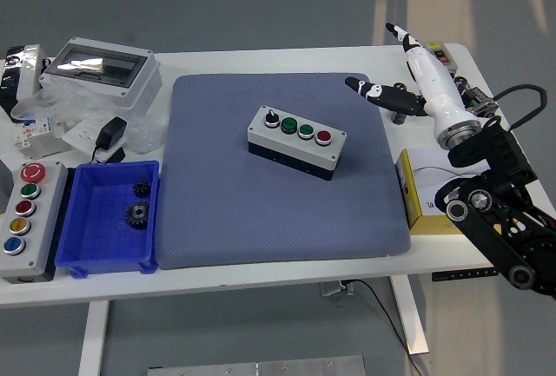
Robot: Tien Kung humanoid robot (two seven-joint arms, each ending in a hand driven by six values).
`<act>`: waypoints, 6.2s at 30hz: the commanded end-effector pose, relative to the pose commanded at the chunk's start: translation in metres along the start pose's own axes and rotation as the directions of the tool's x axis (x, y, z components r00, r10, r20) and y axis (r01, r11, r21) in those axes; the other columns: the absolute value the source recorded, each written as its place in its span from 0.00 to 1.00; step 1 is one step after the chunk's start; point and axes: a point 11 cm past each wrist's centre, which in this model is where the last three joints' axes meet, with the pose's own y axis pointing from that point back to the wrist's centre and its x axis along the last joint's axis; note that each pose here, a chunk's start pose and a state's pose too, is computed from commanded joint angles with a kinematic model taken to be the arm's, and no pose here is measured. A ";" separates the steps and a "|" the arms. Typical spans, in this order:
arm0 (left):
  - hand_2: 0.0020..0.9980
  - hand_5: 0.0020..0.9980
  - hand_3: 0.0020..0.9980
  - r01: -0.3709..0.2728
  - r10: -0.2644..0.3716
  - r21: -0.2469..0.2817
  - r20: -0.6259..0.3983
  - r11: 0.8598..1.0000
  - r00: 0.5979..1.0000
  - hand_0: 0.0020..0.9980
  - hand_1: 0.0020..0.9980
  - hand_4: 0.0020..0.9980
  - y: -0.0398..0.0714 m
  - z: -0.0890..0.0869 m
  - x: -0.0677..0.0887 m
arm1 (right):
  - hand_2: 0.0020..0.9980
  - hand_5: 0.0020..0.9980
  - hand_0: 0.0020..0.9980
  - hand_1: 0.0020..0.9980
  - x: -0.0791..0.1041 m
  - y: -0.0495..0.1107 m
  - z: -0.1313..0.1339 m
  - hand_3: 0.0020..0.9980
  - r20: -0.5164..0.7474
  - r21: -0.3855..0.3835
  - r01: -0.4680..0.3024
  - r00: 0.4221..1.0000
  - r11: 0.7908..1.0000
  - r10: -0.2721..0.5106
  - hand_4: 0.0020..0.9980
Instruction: Pick up the button,place it on the desk,press the button,press the button
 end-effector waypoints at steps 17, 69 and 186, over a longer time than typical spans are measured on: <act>0.57 0.18 0.61 0.006 -0.006 0.010 -0.010 1.000 1.000 0.68 0.64 0.61 0.001 0.000 -0.001 | 0.99 0.50 1.00 1.00 -0.027 -0.018 -0.006 1.00 -0.064 -0.089 0.091 0.993 0.992 -0.097 1.00; 0.58 0.19 0.63 0.003 -0.003 0.030 -0.010 1.000 1.000 0.69 0.64 0.64 0.000 -0.005 0.001 | 1.00 0.48 1.00 1.00 -0.125 -0.036 -0.016 1.00 -0.186 -0.189 0.388 0.888 0.902 -0.420 1.00; 0.57 0.17 0.63 0.001 -0.001 0.006 0.021 1.000 1.000 0.69 0.64 0.62 0.000 -0.001 0.000 | 0.86 0.01 0.84 0.83 -0.108 0.012 0.002 0.93 -0.425 0.049 0.579 0.749 0.814 -0.508 0.42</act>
